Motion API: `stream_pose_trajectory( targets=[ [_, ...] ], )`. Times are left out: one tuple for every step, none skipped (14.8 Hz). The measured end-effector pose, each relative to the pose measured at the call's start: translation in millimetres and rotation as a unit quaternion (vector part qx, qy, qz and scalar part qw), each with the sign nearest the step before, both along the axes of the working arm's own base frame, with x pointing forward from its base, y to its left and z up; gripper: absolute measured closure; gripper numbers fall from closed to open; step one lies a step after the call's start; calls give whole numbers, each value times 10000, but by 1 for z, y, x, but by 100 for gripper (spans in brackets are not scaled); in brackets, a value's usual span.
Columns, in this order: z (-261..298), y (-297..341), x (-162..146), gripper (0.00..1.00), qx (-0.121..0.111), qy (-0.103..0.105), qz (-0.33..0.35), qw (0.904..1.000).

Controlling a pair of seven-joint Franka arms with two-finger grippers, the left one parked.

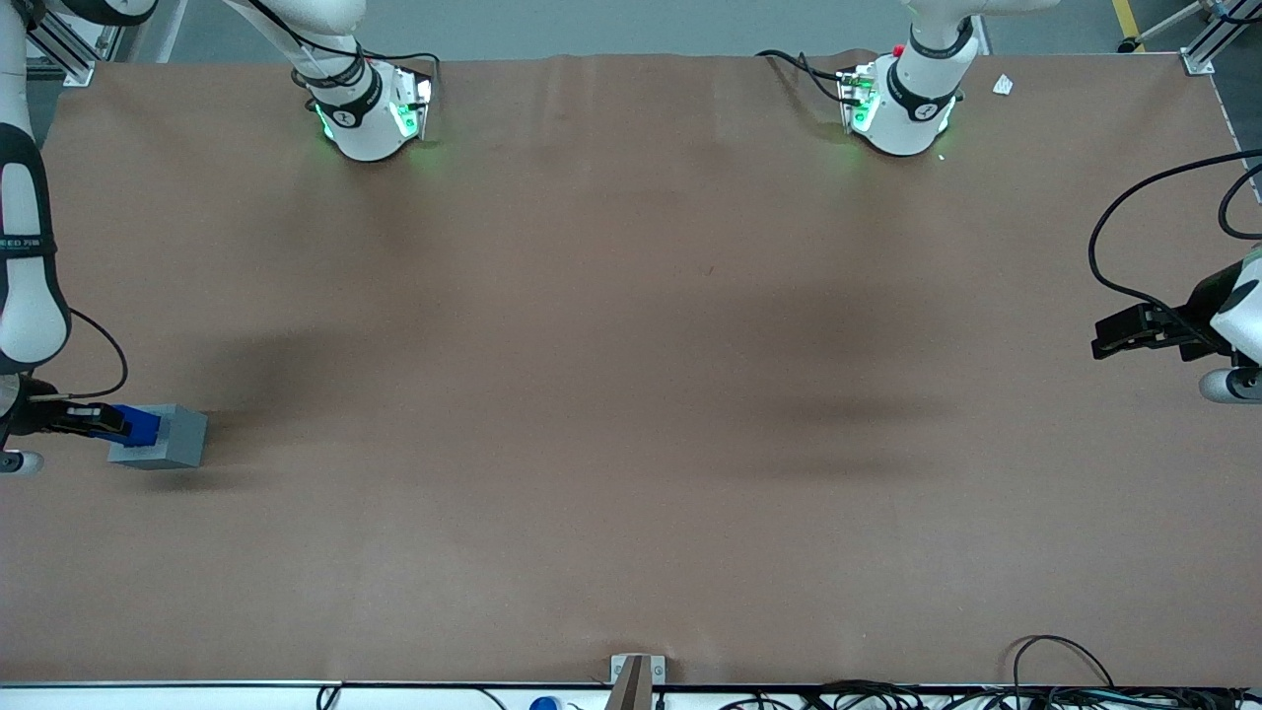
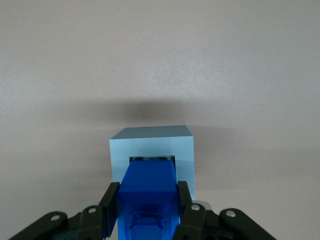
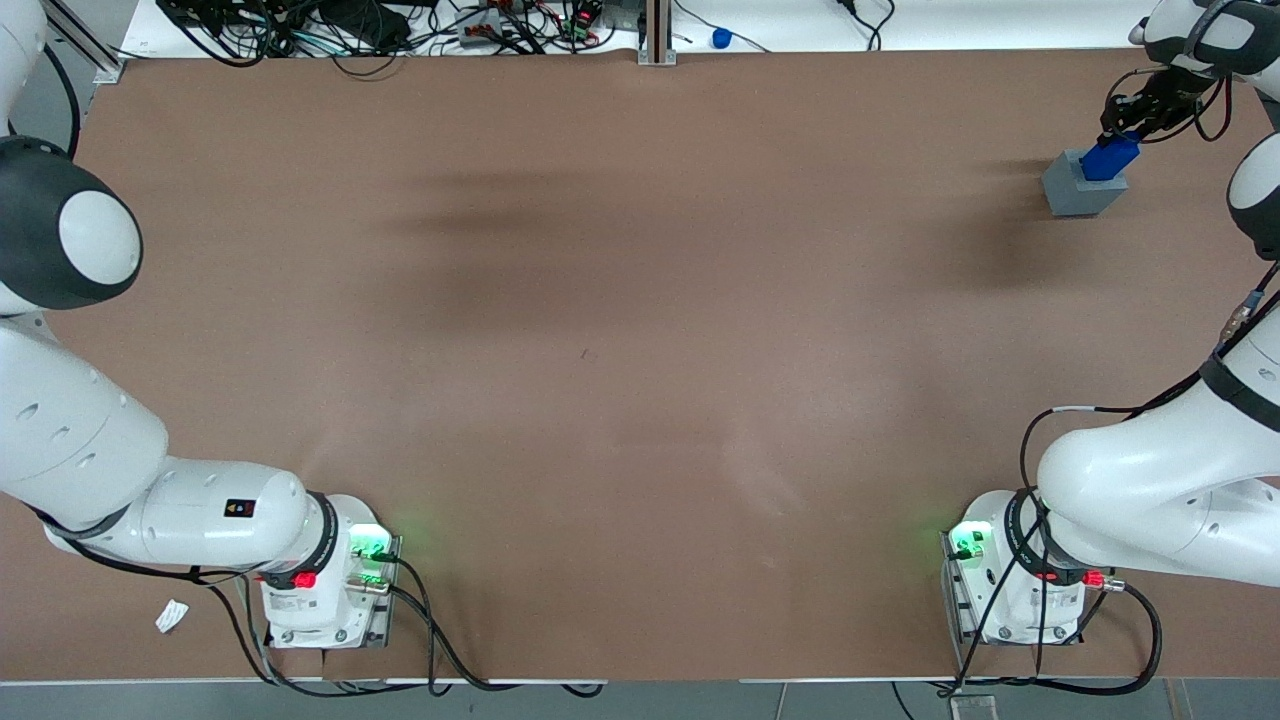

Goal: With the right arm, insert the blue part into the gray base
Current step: 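Lower the blue cube into the gray base's square hole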

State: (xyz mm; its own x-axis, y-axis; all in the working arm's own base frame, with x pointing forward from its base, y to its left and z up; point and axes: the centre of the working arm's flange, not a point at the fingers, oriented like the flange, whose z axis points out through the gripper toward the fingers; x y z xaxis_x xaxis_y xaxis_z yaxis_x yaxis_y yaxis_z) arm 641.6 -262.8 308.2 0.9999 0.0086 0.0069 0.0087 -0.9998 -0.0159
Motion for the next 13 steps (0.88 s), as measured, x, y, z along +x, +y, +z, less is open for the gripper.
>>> stream_pose_trajectory(
  targets=[
    [0, 0, 0, 49, 0, -1, 2, 10000],
    [0, 0, 0, 49, -1, -3, 3, 10000],
    [0, 0, 0, 49, -4, -10, 3, 10000],
    [-1, 0, 0, 49, -8, -19, 2, 10000],
    [-1, 0, 0, 49, -9, -19, 1, 10000],
    [-3, 0, 0, 49, -9, -18, 0, 10000],
    [-4, 0, 0, 49, -9, -18, -1, 10000],
    [-5, 0, 0, 49, -9, -16, -2, 10000],
    [-5, 0, 0, 49, -9, -16, -3, 10000],
    [-6, 0, 0, 49, -9, -15, -4, 10000],
    [-7, -1, 0, 49, -9, -14, -6, 10000],
    [-8, -1, 0, 49, -9, -12, -8, 10000],
    [-9, -1, 0, 49, -8, -8, -10, 10000]
  ],
)
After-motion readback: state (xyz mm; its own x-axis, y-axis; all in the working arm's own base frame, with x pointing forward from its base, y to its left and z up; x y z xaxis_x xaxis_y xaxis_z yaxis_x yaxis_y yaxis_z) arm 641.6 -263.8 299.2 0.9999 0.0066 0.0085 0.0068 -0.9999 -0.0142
